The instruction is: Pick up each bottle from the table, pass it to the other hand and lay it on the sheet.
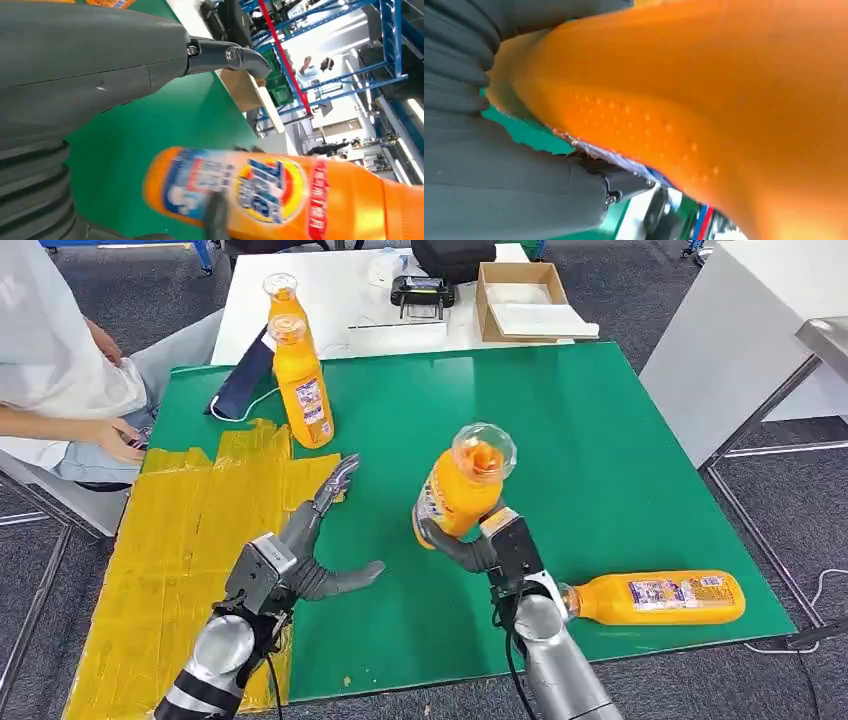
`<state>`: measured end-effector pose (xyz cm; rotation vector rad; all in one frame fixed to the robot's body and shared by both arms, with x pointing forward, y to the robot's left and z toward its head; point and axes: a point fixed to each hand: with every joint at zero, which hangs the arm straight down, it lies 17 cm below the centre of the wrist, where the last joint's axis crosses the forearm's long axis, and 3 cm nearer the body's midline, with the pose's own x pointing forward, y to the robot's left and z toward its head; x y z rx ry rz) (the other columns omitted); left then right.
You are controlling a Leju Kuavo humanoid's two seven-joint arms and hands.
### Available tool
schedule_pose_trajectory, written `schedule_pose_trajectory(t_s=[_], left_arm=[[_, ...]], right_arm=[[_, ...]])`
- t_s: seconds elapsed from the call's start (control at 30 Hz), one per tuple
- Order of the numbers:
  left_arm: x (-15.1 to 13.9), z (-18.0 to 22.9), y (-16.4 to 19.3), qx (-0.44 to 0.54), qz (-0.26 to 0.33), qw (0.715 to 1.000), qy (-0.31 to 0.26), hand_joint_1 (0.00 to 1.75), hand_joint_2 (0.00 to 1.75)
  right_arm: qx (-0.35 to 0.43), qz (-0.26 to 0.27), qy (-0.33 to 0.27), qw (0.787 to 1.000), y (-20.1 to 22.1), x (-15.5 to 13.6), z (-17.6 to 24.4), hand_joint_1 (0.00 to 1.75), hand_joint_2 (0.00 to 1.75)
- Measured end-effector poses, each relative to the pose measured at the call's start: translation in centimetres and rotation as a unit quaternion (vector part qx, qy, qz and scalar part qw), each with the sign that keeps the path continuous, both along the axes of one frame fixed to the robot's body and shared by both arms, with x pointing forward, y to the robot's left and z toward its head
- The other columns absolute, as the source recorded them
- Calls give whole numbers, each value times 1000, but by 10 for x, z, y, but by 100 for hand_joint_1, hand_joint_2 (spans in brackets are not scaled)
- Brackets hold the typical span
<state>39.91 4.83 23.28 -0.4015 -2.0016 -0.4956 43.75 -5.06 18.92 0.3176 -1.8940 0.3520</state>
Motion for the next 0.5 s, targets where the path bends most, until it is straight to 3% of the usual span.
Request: schedule_pose_trajectory(t_s=[0.2, 0.5], left_arm=[[1, 0, 1, -2, 3, 1000, 1, 0, 175], [0, 1, -2, -6, -1, 1000, 2, 0, 175]], right_arm=[[-27, 76, 1, 997, 56, -34, -10, 175, 175], [-49, 89, 3, 995, 76, -45, -22, 175, 175]])
